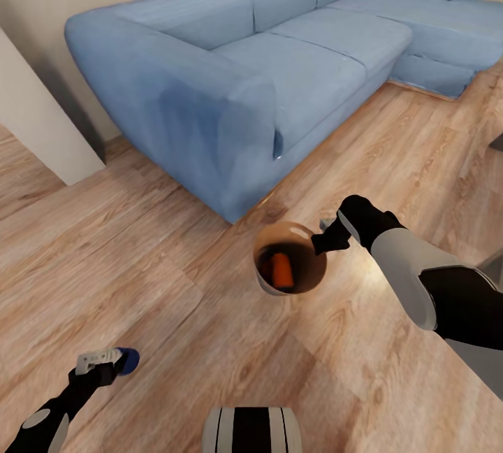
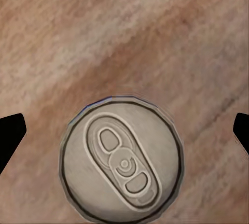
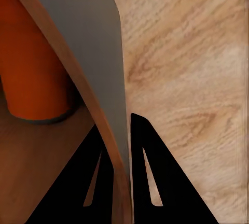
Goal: Put the three can of soda from the living room inside the tash can in the kitchen.
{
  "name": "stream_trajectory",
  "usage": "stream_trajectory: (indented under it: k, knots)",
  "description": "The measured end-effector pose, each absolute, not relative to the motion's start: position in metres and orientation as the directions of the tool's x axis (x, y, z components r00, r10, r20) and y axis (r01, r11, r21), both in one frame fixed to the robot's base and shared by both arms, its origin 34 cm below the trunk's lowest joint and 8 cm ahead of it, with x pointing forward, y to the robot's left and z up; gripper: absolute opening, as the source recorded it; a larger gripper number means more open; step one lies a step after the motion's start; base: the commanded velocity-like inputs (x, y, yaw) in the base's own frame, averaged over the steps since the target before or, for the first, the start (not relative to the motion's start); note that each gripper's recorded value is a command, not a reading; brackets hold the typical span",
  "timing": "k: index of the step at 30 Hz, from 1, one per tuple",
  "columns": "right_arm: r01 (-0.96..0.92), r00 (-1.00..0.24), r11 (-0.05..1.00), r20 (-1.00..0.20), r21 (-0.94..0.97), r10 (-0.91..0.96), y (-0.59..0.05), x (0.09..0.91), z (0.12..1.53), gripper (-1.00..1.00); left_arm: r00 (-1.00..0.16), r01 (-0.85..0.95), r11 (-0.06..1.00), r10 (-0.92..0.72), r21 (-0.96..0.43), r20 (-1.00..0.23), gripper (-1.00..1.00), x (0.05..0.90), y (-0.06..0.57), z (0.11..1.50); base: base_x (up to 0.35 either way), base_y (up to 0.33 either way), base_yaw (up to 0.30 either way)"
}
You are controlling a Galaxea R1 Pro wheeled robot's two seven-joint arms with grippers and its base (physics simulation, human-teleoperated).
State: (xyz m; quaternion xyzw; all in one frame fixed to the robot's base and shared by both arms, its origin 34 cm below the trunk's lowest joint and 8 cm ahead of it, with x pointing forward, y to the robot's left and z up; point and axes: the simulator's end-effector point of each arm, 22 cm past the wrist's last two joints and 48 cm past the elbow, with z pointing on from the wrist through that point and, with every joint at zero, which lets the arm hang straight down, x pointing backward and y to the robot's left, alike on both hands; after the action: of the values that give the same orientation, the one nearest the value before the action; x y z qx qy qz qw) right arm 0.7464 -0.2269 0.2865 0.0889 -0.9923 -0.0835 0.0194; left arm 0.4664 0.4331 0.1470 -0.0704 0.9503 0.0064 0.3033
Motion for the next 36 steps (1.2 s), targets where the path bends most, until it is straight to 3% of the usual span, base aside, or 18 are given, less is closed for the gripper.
stream_trajectory:
  k: [36]
  knots:
    - [-0.159,-0.982,0.971,0.070,0.181,-0.174,-0.227,0.734,0.255,-1.00,-0.830,-0.138,0.990,-0.131,-0.027,-0.542,1.00,0.451,0.432,0.129,0.009,0.002,0.000]
